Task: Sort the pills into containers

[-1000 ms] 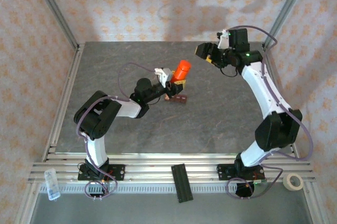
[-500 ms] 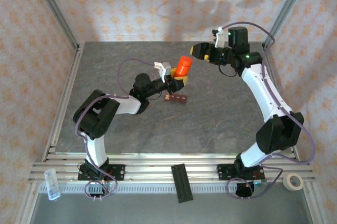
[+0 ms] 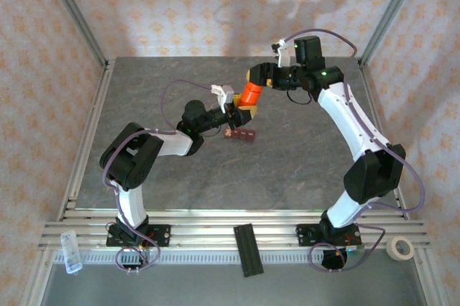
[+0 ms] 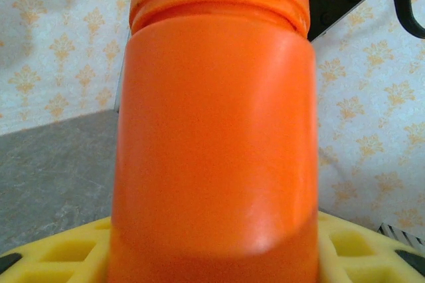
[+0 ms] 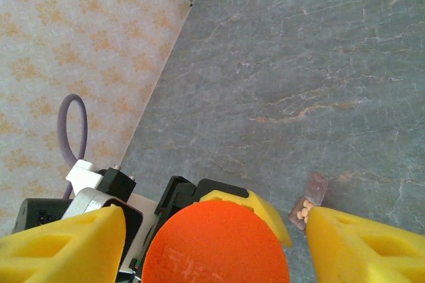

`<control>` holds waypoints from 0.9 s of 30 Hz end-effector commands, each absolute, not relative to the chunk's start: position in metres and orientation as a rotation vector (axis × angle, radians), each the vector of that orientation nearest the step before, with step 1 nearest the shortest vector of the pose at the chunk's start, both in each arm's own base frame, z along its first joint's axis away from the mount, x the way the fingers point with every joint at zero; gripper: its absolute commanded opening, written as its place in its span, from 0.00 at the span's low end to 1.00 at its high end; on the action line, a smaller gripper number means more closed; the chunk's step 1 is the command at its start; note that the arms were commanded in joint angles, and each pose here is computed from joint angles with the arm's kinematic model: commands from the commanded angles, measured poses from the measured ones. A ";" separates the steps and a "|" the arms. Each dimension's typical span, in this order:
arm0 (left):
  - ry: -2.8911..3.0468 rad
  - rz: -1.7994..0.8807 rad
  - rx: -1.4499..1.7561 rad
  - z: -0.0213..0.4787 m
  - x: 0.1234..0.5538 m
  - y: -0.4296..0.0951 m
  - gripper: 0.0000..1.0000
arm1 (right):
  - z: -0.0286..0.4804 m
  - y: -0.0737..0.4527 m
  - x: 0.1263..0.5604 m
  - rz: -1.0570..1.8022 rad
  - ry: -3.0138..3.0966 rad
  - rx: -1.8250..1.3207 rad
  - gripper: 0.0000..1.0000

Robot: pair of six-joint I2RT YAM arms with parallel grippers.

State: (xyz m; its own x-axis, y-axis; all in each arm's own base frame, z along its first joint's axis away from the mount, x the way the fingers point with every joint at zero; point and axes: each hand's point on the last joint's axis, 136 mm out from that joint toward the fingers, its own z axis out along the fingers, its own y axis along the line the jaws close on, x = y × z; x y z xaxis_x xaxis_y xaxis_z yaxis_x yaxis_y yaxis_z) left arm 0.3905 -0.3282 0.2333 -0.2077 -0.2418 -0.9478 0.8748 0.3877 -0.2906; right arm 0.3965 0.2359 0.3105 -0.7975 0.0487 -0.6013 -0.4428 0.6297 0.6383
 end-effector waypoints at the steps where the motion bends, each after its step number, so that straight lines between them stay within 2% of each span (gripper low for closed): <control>1: 1.278 -1.146 0.629 0.278 0.384 -0.324 0.00 | 0.317 0.241 0.394 1.112 2.257 -0.351 0.70; 7: 1.279 -1.145 0.628 0.278 0.385 -0.324 0.00 | 0.309 0.242 0.390 1.112 2.281 -0.362 0.64; 11: 1.280 -1.146 0.628 0.277 0.385 -0.324 0.00 | 0.305 0.242 0.388 1.114 2.293 -0.359 0.49; 14: 1.279 -1.143 0.625 0.278 0.386 -0.324 0.00 | 0.299 0.241 0.389 1.108 2.306 -0.345 0.43; 27: 1.235 -0.932 0.628 0.283 0.387 -0.318 0.00 | 0.261 0.242 0.397 1.026 2.375 -0.085 0.39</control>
State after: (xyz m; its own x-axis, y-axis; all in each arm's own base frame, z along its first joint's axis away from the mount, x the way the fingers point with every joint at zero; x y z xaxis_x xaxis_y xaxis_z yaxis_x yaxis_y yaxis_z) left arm 0.3971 -0.3250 0.2171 -0.2022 -0.1977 -0.9592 0.8497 0.4516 -0.2722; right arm 0.4035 0.2391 0.2836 -0.8203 0.1183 -0.5596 -0.3513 0.6679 0.6561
